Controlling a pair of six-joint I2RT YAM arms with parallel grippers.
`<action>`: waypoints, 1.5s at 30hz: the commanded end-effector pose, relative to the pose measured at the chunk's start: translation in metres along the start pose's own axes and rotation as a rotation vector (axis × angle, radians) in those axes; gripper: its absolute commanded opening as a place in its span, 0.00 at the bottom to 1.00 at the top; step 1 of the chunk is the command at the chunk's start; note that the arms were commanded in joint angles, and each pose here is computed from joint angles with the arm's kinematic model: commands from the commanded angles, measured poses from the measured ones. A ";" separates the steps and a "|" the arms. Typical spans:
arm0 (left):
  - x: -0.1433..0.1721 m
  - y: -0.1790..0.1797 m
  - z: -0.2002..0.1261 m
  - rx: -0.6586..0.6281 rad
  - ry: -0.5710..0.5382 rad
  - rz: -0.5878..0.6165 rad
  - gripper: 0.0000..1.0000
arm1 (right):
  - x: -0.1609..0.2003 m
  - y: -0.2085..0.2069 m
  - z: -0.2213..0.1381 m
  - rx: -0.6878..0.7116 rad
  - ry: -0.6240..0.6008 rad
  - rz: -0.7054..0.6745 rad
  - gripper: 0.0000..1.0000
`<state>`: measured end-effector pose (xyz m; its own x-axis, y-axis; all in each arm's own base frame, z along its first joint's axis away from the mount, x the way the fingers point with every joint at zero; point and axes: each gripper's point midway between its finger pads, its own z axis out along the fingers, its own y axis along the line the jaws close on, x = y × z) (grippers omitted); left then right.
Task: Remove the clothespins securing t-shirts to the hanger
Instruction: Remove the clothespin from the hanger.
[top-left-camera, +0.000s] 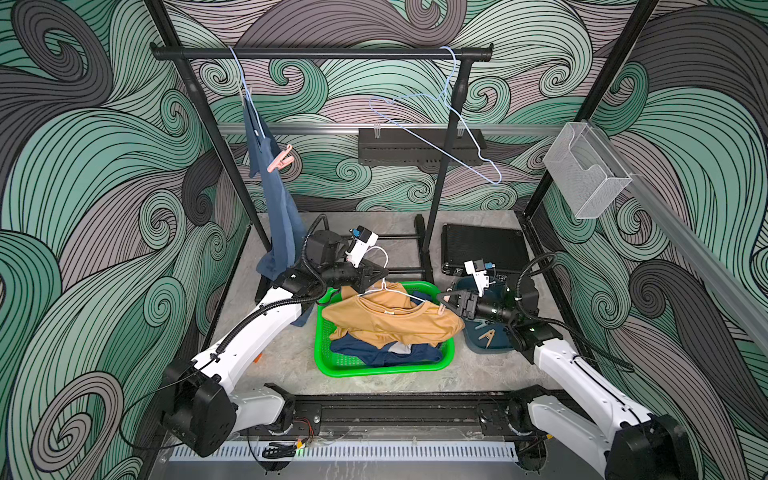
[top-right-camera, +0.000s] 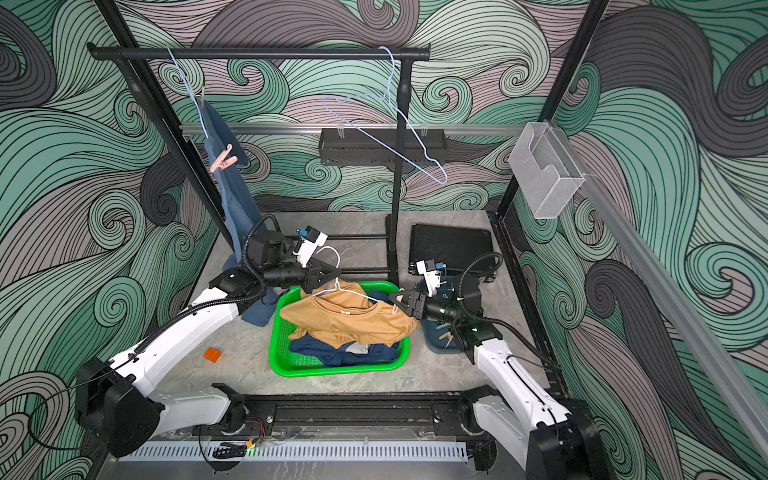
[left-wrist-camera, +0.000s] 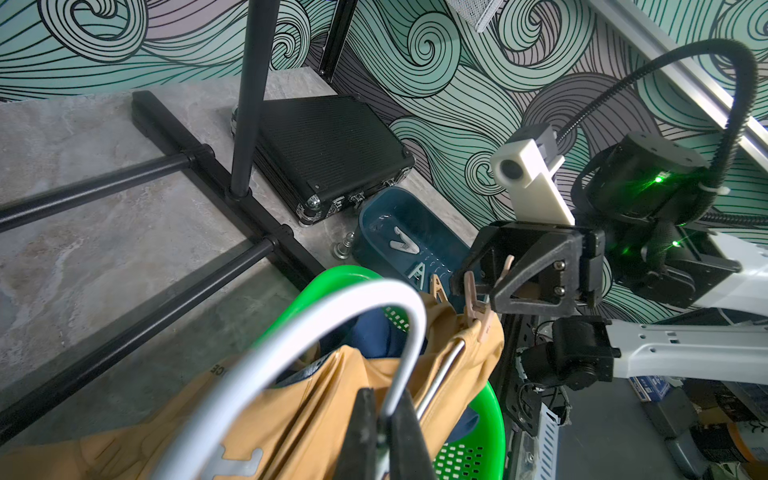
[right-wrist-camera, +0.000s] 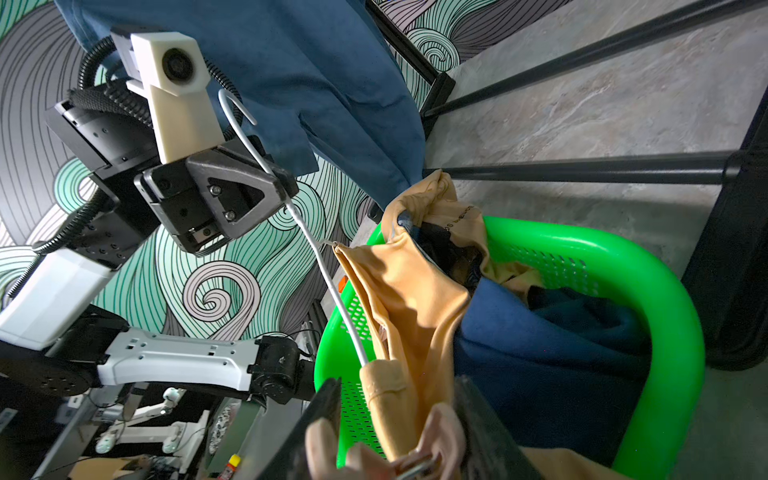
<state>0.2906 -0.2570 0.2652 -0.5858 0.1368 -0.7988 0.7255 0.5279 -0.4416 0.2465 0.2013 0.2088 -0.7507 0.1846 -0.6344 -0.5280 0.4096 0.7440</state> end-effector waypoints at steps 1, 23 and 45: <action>-0.026 -0.011 -0.009 0.023 -0.063 0.031 0.00 | -0.007 0.003 0.000 0.007 -0.023 -0.035 0.39; -0.018 -0.011 -0.005 0.041 -0.042 0.015 0.00 | -0.026 0.003 -0.010 0.090 -0.118 -0.140 0.12; -0.027 -0.012 -0.010 0.025 -0.071 0.037 0.00 | -0.022 -0.129 -0.112 0.816 -0.323 0.020 0.17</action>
<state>0.2893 -0.2579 0.2656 -0.5911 0.1348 -0.7952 0.7251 0.5206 -0.4508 0.2928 0.0705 0.1879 -0.5098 0.4030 -0.7601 -0.1305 0.8370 0.5314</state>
